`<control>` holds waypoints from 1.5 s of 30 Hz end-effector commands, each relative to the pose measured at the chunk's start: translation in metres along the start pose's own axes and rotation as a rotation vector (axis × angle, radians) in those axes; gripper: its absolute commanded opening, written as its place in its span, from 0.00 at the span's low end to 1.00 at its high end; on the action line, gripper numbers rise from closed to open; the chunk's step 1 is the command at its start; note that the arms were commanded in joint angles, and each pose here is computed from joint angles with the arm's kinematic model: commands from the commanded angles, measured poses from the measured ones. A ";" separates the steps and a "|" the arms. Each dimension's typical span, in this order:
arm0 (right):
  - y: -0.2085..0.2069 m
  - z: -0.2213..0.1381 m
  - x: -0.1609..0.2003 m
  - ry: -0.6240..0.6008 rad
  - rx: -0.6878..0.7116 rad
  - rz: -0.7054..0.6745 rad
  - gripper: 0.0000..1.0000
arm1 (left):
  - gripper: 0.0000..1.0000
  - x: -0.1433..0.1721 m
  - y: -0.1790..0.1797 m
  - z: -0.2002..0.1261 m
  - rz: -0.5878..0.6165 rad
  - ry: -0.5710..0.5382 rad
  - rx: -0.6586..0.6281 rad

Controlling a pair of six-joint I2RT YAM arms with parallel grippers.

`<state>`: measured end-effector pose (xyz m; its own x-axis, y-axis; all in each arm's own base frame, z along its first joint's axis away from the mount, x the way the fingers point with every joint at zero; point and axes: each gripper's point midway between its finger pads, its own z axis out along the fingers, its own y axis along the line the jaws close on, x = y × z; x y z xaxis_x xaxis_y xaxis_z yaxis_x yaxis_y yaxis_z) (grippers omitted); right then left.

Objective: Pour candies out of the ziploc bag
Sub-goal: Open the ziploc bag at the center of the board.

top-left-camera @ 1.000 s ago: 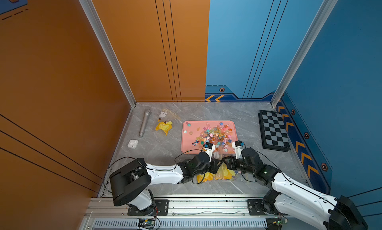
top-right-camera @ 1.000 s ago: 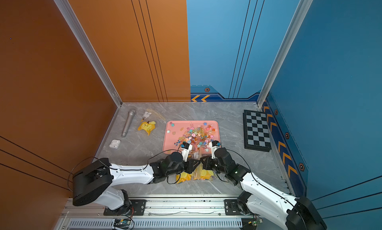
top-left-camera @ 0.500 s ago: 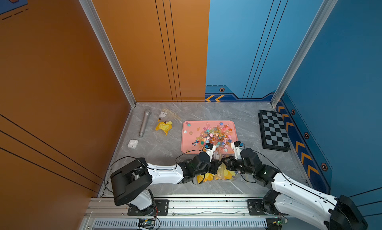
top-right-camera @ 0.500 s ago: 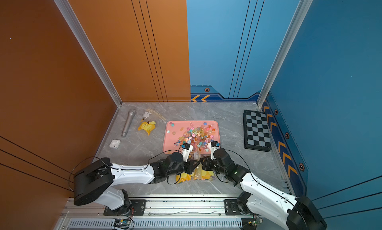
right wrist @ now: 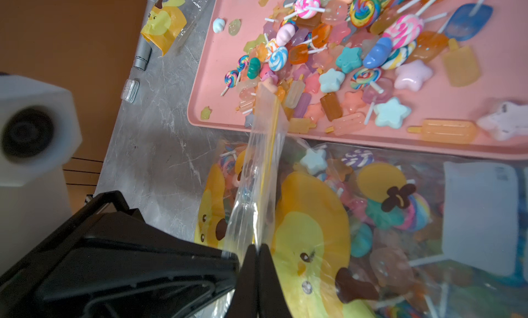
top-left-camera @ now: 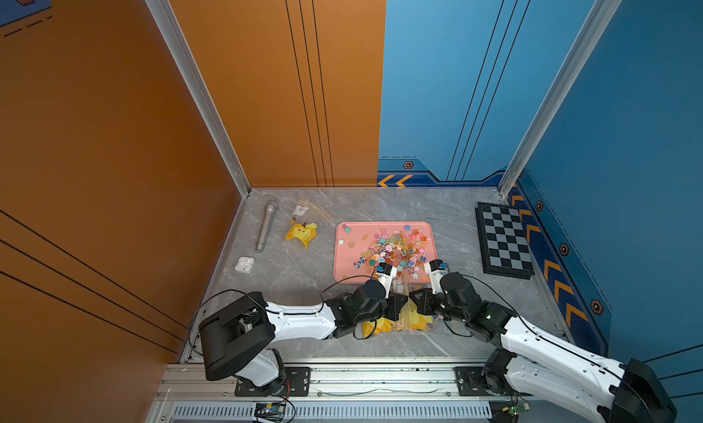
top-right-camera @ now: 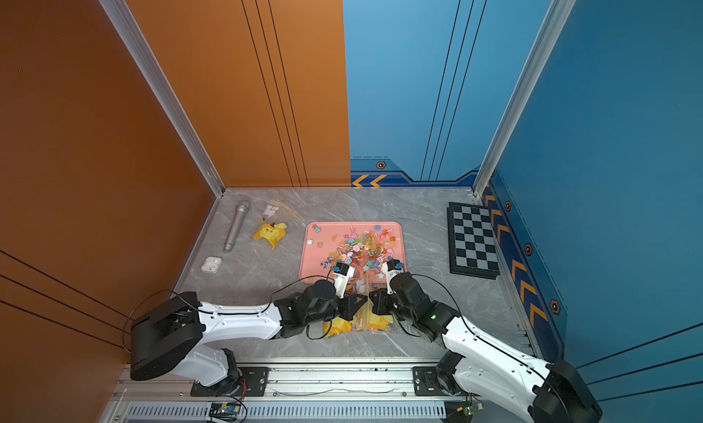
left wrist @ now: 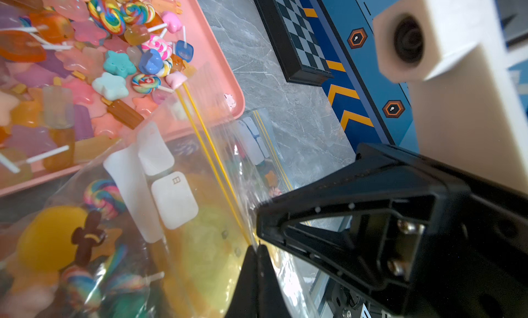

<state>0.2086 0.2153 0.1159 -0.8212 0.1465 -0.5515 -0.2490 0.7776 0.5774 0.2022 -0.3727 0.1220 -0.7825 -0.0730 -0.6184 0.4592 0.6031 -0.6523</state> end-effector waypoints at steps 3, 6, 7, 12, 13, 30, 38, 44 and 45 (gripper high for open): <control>-0.015 -0.004 0.006 0.030 0.087 -0.029 0.00 | 0.00 -0.018 0.013 -0.016 0.048 -0.081 -0.099; -0.016 -0.003 0.006 0.031 0.092 -0.035 0.00 | 0.00 -0.021 0.017 -0.023 0.070 -0.084 -0.147; -0.016 -0.003 0.006 0.033 0.095 -0.037 0.00 | 0.00 -0.023 0.018 -0.025 0.076 -0.087 -0.158; -0.016 -0.003 0.006 0.034 0.099 -0.041 0.00 | 0.00 -0.028 0.019 -0.033 0.105 -0.091 -0.195; -0.017 -0.003 0.007 0.036 0.101 -0.043 0.00 | 0.00 -0.030 0.018 -0.034 0.110 -0.091 -0.200; -0.018 -0.005 0.008 0.031 0.110 -0.051 0.00 | 0.00 -0.054 0.003 -0.066 0.309 -0.068 -0.367; -0.015 -0.007 0.007 0.022 0.103 -0.055 0.00 | 0.00 -0.059 -0.009 -0.075 0.440 -0.026 -0.456; -0.019 -0.013 0.004 0.000 0.120 -0.056 0.00 | 0.00 -0.068 -0.012 -0.086 0.491 -0.031 -0.498; -0.020 -0.013 0.005 -0.003 0.126 -0.056 0.00 | 0.00 -0.069 -0.011 -0.088 0.493 -0.034 -0.503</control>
<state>0.2052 0.2026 0.1155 -0.8130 0.1188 -0.5701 -0.2372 0.8265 0.5105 0.2111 -0.3138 0.1998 -0.5512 0.2479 -0.7967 0.5104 0.8556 -0.0869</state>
